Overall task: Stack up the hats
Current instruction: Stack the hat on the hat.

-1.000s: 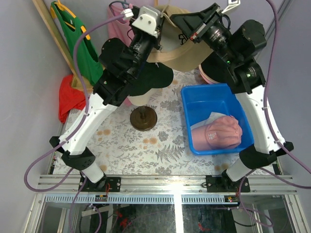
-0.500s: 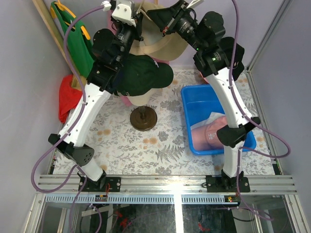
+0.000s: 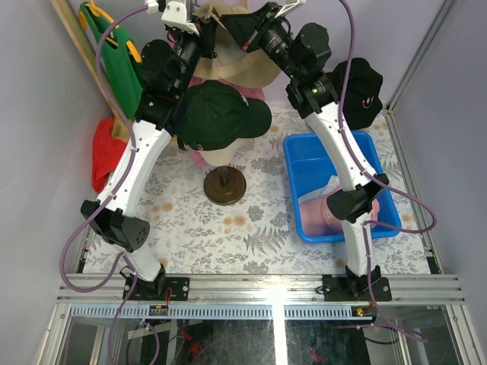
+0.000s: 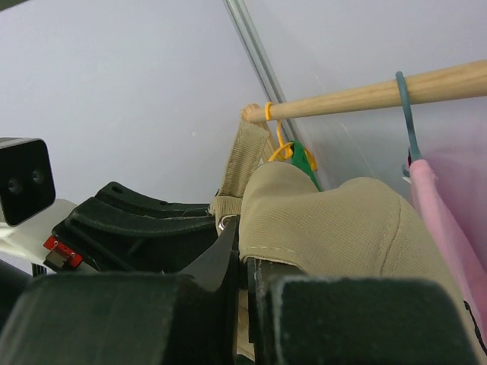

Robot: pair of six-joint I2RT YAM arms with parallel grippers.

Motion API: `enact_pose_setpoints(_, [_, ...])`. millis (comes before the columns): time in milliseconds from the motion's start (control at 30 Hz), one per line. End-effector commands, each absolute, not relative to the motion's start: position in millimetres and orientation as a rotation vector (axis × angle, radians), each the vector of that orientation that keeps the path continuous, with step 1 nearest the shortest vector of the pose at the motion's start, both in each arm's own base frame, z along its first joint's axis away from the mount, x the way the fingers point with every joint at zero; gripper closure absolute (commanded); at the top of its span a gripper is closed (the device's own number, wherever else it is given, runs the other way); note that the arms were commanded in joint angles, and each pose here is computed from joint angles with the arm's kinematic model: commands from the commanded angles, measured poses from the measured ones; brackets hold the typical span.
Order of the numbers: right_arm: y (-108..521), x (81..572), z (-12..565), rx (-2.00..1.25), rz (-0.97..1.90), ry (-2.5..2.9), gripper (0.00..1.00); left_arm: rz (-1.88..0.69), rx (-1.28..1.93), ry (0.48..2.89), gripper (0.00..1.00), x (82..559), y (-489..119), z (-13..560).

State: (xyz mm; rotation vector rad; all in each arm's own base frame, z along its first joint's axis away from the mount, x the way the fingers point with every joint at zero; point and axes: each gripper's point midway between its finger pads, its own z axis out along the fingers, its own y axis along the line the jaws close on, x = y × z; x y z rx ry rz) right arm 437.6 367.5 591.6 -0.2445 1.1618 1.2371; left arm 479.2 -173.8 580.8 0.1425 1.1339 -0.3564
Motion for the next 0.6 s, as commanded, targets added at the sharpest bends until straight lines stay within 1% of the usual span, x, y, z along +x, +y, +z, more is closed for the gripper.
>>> enact_pose_setpoints(0, [366.3, 415.6, 611.6, -0.343, 1.23, 1.083, 1.0, -0.241, -0.149, 0.916, 1.0, 482.2, -79.2, 629.2])
enact_pose_setpoints(133, [382.3, 414.3, 597.3, -0.38, 1.227, 1.112, 1.0, -0.235, -0.154, 0.922, 1.0, 483.5, -72.6, 615.4])
enact_pose_setpoints(267, [398.2, 403.7, 586.1, -0.43, 1.228, 1.139, 1.0, -0.238, -0.16, 0.923, 1.0, 474.1, -65.3, 603.8])
enact_pose_setpoints(367, [407.3, 392.7, 578.8, -0.458, 1.227, 1.157, 1.0, -0.24, -0.167, 0.915, 1.0, 458.8, -59.8, 600.0])
enact_pose_setpoints(567, [402.7, 370.2, 575.9, -0.465, 1.231, 1.153, 1.0, -0.245, -0.177, 0.915, 1.0, 433.8, -51.5, 589.6])
